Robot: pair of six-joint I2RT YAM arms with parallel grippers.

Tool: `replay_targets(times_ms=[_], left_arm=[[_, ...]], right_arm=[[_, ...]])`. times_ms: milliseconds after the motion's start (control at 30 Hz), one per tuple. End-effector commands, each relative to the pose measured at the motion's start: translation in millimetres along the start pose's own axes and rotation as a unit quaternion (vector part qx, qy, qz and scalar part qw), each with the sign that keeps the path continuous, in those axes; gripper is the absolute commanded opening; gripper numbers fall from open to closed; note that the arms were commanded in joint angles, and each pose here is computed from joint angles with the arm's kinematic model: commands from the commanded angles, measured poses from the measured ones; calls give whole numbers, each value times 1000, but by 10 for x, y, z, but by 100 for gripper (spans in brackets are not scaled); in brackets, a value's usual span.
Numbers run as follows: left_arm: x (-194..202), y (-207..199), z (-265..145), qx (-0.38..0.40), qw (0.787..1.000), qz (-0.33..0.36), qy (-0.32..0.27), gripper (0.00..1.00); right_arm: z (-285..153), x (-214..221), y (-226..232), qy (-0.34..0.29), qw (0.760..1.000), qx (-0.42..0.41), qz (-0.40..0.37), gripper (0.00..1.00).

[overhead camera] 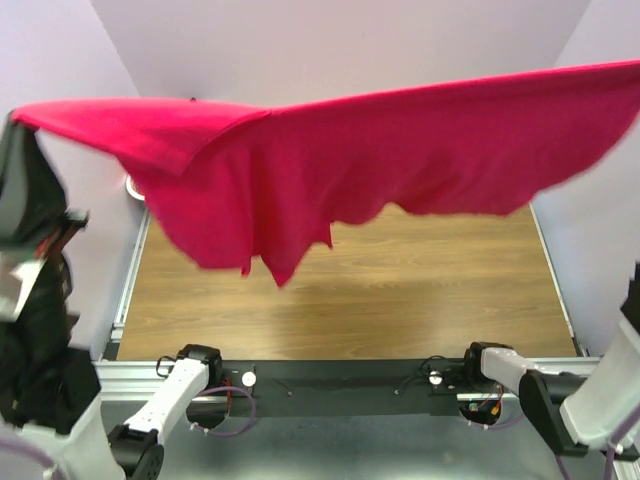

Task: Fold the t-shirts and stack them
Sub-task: Flatten the tshirt out

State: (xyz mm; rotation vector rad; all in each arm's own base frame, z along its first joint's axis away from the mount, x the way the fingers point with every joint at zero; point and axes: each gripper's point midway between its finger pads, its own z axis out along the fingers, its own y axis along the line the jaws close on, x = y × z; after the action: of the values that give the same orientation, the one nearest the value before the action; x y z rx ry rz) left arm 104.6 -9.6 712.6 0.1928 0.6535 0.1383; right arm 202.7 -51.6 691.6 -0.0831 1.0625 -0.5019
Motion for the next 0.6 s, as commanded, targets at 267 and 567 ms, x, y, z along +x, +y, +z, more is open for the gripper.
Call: replay_targets(times_ms=[267,567], left_arm=[[535,-413,-456,115,988,65,81,0],[2600,-1382,-1185,290,922,62,248,0]], right_arm=[[139,695,119,73,995,6,-68,1],[-177,2769,1502,237,940,-234,-71,0]])
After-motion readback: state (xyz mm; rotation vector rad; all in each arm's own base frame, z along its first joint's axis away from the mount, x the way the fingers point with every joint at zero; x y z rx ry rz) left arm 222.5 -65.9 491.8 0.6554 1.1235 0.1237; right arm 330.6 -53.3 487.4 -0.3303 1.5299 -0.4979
